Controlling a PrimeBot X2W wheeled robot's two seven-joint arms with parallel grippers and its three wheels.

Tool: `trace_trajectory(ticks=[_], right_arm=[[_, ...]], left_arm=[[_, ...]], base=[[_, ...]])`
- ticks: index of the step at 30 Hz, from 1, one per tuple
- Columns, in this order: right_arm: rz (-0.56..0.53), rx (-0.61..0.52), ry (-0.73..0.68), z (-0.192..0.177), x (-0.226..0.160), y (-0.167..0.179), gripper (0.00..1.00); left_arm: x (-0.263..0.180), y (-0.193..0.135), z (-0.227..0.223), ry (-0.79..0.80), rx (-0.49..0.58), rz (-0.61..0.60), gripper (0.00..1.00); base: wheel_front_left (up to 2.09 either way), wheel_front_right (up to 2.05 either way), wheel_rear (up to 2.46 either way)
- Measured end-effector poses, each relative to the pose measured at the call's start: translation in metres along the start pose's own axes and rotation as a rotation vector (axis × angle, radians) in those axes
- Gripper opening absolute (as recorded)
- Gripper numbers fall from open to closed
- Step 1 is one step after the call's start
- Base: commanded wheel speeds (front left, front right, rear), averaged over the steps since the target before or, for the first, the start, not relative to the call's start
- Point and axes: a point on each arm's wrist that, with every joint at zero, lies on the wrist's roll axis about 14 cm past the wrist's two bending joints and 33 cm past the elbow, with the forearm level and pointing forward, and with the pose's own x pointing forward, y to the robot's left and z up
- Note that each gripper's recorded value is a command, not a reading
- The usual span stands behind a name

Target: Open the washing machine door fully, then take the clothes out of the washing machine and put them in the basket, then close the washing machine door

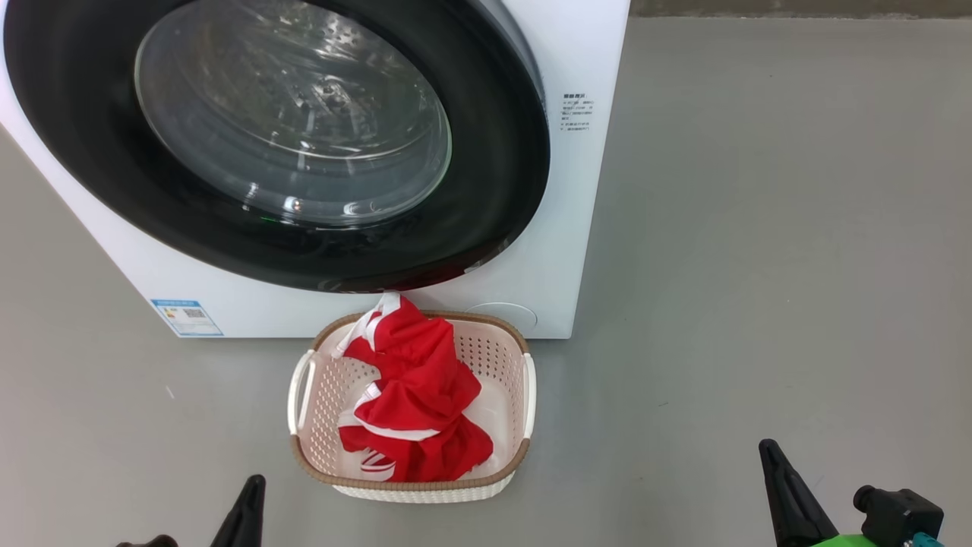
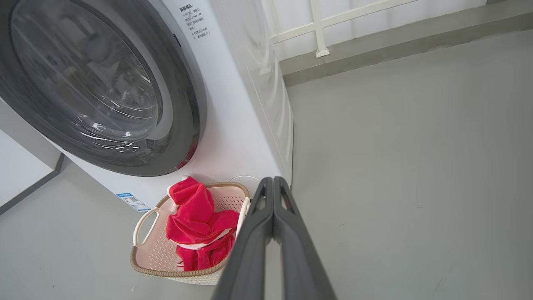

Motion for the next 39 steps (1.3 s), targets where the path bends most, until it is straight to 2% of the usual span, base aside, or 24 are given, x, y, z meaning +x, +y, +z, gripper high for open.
trace_trajectory(ticks=[39], right_arm=[[-0.046,0.380,-0.027,0.018,0.008,-0.008,0.00]], left_arm=[[0.008,0.001,0.007,-0.003,-0.399,0.054,0.00]], base=[[0.00,0.00,0.00]])
